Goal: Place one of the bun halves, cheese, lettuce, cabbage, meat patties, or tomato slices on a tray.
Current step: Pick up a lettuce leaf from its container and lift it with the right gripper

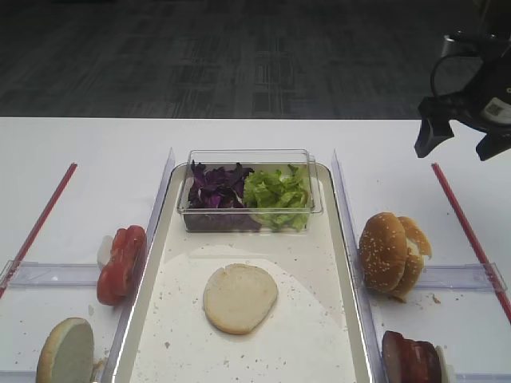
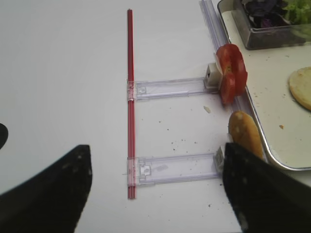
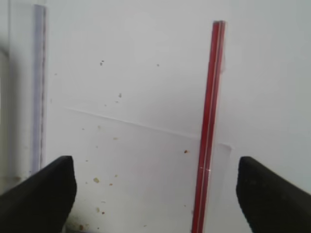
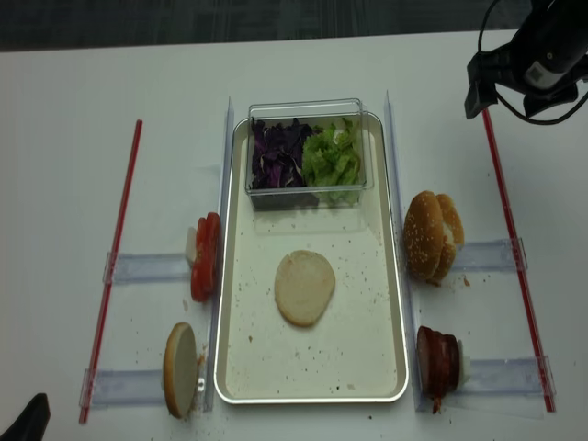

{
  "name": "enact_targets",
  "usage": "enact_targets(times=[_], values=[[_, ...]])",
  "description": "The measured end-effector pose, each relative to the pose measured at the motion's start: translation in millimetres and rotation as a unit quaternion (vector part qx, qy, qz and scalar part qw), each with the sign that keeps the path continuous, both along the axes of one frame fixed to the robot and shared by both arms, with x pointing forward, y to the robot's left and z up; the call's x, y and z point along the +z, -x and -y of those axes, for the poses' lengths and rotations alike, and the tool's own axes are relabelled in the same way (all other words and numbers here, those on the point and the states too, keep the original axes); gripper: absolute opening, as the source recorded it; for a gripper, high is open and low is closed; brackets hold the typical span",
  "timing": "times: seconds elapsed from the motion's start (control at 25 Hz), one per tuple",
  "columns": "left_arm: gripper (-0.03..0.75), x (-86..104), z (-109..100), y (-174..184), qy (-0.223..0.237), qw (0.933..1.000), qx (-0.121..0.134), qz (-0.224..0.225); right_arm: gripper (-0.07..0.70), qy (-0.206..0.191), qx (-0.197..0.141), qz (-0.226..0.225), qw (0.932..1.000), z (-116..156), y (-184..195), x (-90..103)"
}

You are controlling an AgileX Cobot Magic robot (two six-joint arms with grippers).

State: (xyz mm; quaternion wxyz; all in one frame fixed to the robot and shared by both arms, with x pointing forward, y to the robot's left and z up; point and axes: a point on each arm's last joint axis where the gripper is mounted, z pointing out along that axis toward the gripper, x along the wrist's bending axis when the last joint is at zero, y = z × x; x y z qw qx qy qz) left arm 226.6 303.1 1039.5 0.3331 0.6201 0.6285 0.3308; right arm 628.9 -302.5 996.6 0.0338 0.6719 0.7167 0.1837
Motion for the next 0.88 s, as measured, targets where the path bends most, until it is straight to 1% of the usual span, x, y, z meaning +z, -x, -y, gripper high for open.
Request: enact_targets(times=[0.08, 0.2, 0.44, 0.52, 0.64, 0.76, 0.88], values=[[0.513, 0.0, 0, 0, 0.000, 1.0000, 0.000, 0.000, 0.678, -0.005, 0.010, 0.008, 0.9999, -3, -2, 2.6], [0.513, 0.0, 0, 0, 0.000, 1.0000, 0.000, 0.000, 0.678, -0.002, 0.033, 0.023, 0.9992, -15, -8, 9.7], [0.512, 0.0, 0, 0, 0.000, 1.0000, 0.000, 0.000, 0.678, -0.001, 0.096, 0.046, 0.9943, -63, -12, 24.1], [0.512, 0.0, 0, 0, 0.000, 1.0000, 0.000, 0.000, 0.678, -0.003, 0.116, 0.046, 0.9921, -79, -13, 25.1], [0.510, 0.0, 0, 0, 0.000, 1.0000, 0.000, 0.000, 0.678, -0.005, 0.148, 0.035, 0.9883, -103, -14, 20.4], [0.510, 0.0, 0, 0, 0.000, 1.0000, 0.000, 0.000, 0.678, -0.001, 0.182, 0.026, 0.9829, -129, -13, 13.9], [0.510, 0.0, 0, 0, 0.000, 1.0000, 0.000, 0.000, 0.678, 0.000, 0.210, 0.028, 0.9774, -152, -10, 12.8]])
